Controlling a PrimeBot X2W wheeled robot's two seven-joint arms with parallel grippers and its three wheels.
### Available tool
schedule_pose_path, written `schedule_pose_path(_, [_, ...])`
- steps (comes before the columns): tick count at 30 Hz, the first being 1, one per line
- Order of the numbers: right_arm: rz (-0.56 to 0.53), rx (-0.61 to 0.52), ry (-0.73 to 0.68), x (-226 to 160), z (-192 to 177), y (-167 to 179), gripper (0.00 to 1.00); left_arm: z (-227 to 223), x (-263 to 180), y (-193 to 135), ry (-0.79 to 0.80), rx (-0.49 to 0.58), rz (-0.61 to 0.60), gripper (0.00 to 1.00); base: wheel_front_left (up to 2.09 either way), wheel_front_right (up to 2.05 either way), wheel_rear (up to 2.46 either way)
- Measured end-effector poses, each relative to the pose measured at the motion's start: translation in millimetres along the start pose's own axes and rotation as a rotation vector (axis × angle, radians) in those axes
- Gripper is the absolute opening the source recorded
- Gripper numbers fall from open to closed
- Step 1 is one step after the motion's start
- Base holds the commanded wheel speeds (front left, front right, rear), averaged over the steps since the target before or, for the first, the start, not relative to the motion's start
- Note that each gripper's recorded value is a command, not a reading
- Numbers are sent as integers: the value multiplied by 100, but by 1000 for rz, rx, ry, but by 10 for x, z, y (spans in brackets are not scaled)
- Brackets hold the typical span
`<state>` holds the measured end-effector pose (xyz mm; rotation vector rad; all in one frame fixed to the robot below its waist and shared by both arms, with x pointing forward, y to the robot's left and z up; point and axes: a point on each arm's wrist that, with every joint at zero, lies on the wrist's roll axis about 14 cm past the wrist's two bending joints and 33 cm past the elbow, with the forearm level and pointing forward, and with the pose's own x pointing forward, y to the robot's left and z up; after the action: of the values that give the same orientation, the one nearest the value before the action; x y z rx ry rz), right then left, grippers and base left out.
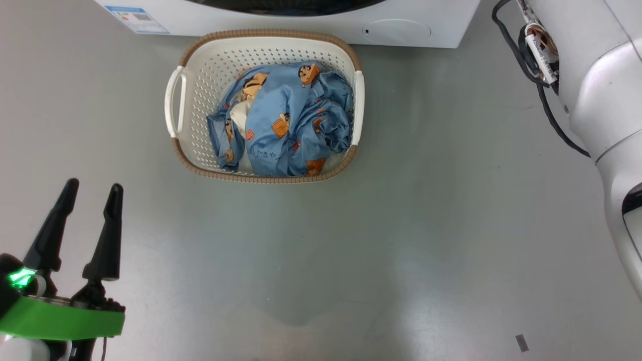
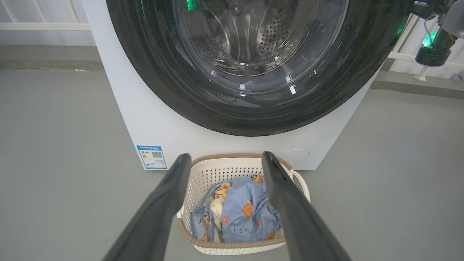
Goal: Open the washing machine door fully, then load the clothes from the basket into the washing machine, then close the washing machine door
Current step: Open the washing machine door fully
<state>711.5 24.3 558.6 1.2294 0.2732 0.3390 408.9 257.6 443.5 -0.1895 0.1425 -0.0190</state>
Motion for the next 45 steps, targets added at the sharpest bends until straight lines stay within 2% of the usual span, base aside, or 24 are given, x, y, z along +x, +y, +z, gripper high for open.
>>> schedule_pose_path(14, [4,5,117,-41,-130,17,0,50,32,10,-19,-6,3,100,0,0,0])
schedule_pose_path(26, [-39,-46,256,-160,-288,-24,0,211,48,-29,-71,-3,-8,100,0,0,0])
schedule_pose_path(37, [-16,-75,348,-313,-400,234,0,394,10,-104,-126,5,-27,100,0,0,0])
schedule_pose_path(45, [-21,-65,400,-449,-495,253,0,478,-21,-154,-153,2,-39,100,0,0,0])
